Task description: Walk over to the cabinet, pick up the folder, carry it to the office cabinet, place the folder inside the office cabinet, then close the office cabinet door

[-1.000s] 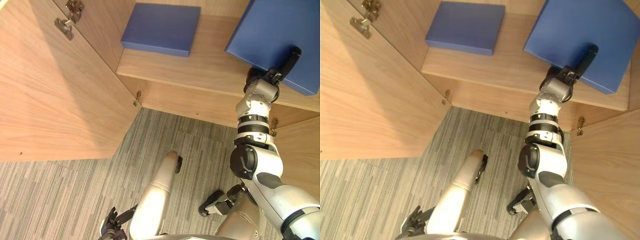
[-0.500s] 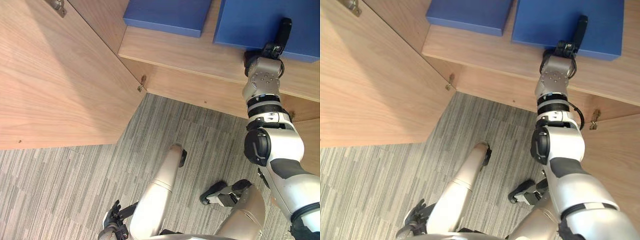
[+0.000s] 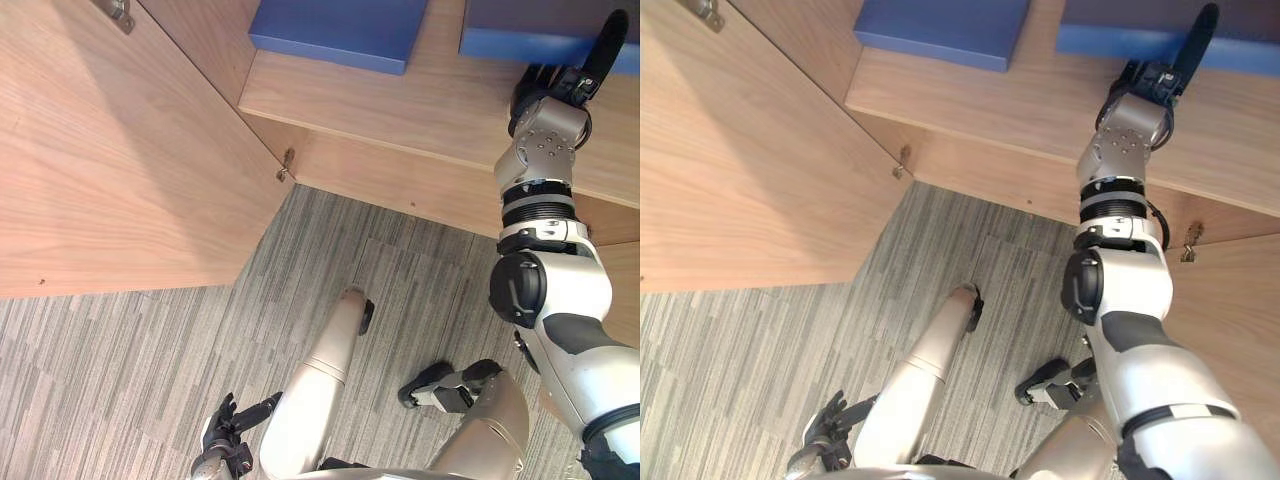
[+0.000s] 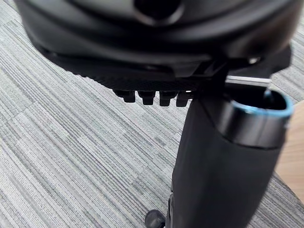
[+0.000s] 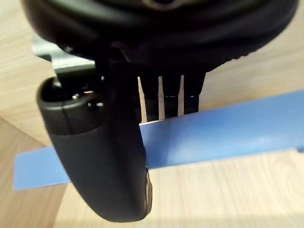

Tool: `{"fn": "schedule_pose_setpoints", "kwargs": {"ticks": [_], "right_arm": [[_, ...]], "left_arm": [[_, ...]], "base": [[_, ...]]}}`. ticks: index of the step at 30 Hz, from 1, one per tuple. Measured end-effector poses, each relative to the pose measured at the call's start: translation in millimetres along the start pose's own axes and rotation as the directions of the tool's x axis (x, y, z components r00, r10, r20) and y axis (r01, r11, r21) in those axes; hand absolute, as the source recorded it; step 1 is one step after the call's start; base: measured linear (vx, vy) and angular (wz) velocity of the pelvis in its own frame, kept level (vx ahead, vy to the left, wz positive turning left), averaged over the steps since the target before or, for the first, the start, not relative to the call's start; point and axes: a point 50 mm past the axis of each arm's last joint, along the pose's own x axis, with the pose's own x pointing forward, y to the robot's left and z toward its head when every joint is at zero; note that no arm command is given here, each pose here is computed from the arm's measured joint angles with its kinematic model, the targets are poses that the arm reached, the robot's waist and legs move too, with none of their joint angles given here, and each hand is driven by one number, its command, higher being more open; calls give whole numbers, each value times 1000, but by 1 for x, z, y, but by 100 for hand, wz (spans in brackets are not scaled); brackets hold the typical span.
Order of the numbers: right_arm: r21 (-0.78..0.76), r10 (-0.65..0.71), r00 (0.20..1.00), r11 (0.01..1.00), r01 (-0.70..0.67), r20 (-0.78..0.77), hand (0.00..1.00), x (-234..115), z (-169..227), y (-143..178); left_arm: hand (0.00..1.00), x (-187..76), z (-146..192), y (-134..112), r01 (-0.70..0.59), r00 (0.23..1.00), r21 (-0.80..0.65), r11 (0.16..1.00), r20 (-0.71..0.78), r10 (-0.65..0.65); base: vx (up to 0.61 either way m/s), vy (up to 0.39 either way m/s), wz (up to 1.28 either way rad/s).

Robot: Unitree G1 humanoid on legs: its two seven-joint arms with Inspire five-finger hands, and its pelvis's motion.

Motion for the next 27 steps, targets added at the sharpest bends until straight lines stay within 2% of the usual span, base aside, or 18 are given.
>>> {"fn": "schedule_pose_setpoints", "kwargs": {"ticks": [4, 9, 14, 18, 21, 24, 26, 27], "right_arm": [[90, 28, 998, 996, -24, -50, 100, -14, -17, 3], [80, 77, 994, 994, -70, -81, 100, -33, -35, -6], [-98, 100, 994, 990, -104, -47, 100, -38, -32, -20], [-294, 126, 989, 945, -144, -77, 100, -36, -29, -36], [-374, 118, 989, 916, -141, -85, 100, -34, -25, -50], [-583, 79, 991, 802, -130, -112, 100, -18, -17, -69], [-802, 74, 984, 570, -176, -163, 100, -8, -12, -81], [-845, 82, 980, 497, -198, -181, 100, -6, -11, -82]], "left_arm": [[100, 0, 1, 2, -21, 1000, -12, 1000, 2, 21], [100, 0, 2, 2, -29, 1000, -33, 999, 4, 29], [100, 0, 3, 2, -35, 999, -64, 997, 6, 36], [100, 0, 3, 2, -37, 999, -77, 996, 12, 38], [100, 0, 3, 2, -37, 999, -95, 995, 11, 38], [100, 0, 4, 2, -37, 999, -102, 994, 21, 40], [100, 0, 2, 3, -41, 999, -101, 994, 17, 43], [100, 0, 2, 4, -42, 999, -99, 994, 18, 44]], "base": [[129, -45, -8], [132, -41, -12], [88, -11, -14], [23, 19, -24], [-8, 28, -17], [-22, 36, -24], [-16, 44, -14], [-6, 40, -19]]}}
